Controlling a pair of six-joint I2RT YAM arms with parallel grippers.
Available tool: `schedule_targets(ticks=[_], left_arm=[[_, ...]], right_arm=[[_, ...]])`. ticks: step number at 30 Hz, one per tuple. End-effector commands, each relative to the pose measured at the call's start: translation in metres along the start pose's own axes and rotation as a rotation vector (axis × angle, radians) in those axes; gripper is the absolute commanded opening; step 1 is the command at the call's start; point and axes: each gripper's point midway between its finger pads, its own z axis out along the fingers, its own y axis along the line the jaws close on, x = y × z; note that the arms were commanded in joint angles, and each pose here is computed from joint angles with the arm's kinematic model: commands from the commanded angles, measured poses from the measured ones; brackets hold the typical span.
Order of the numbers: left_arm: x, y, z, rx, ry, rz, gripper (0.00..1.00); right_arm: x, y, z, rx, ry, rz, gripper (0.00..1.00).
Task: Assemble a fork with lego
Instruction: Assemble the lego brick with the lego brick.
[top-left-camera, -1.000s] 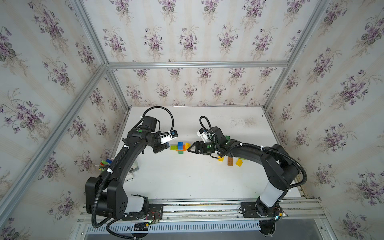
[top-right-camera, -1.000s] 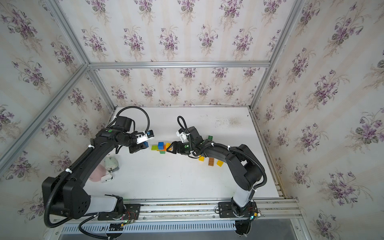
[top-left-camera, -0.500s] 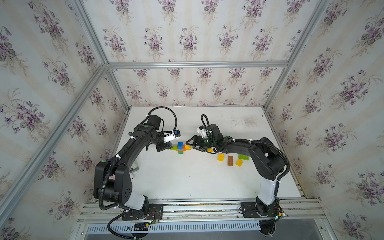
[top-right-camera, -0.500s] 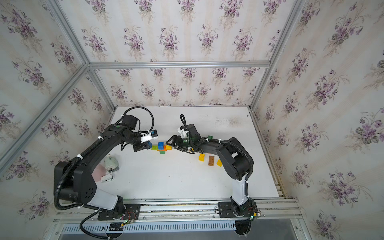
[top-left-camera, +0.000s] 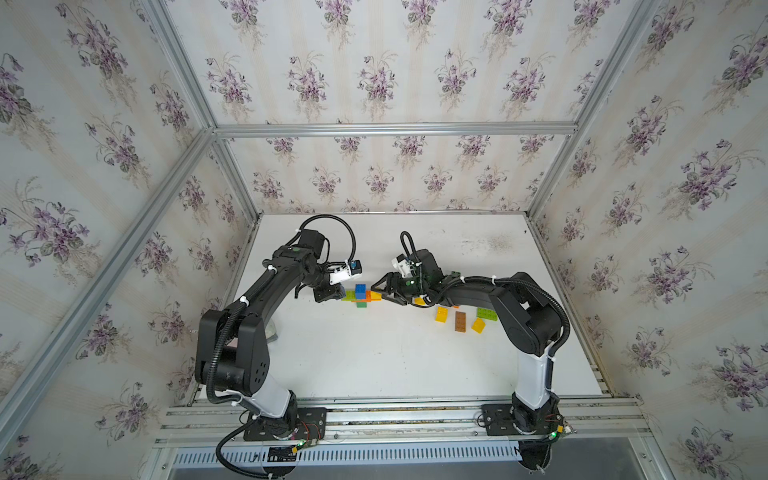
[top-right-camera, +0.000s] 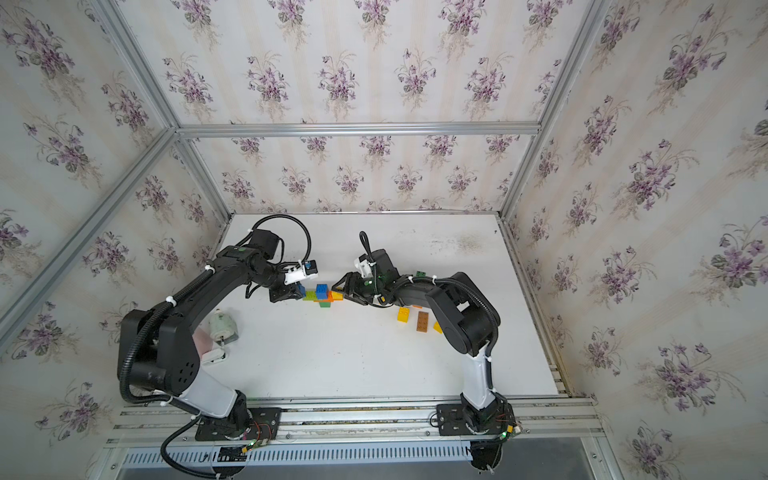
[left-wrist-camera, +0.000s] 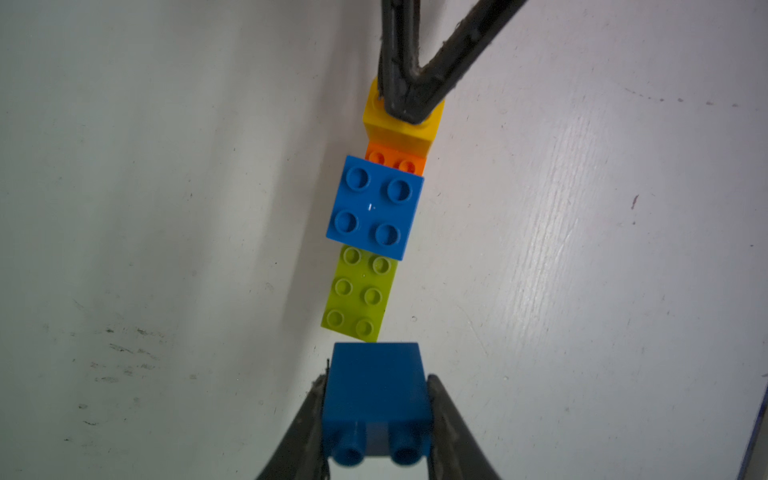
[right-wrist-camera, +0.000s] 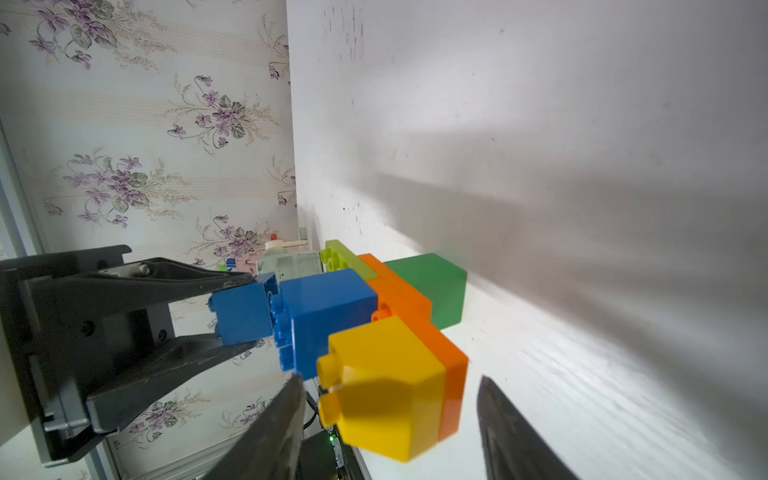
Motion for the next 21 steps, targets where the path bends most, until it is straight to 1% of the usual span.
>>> schedule_targets(ticks=[1,6,10,18,21], left_arm=[[-0.002,0.000,0.000,0.014,-0.008,0.014,0.31],[-0.002,0.001,0.001,0.008,-0.009,0.014,0.31],[0.000,0.000,0.003,0.013,-0.005,0.012,0.31],[0.003,-0.004,0.005,0.027,0.002,0.010,0.31],[0.004,-0.004,0.005,0.031,0.011,0.011,0.31]], right_arm=[[0.000,0.005,0.003,-0.028,0.007,0.007,0.59],[0.000,0.004,0.007,-0.029,0.014,0.011,0.58],[-0.003,0.008,0.008,-0.029,0.020,-0.004,0.54],[-0.006,0.007,0.013,-0.003,0.053,-0.046,0.54],[-0.008,0.003,0.014,0.034,0.066,-0.077,0.55]])
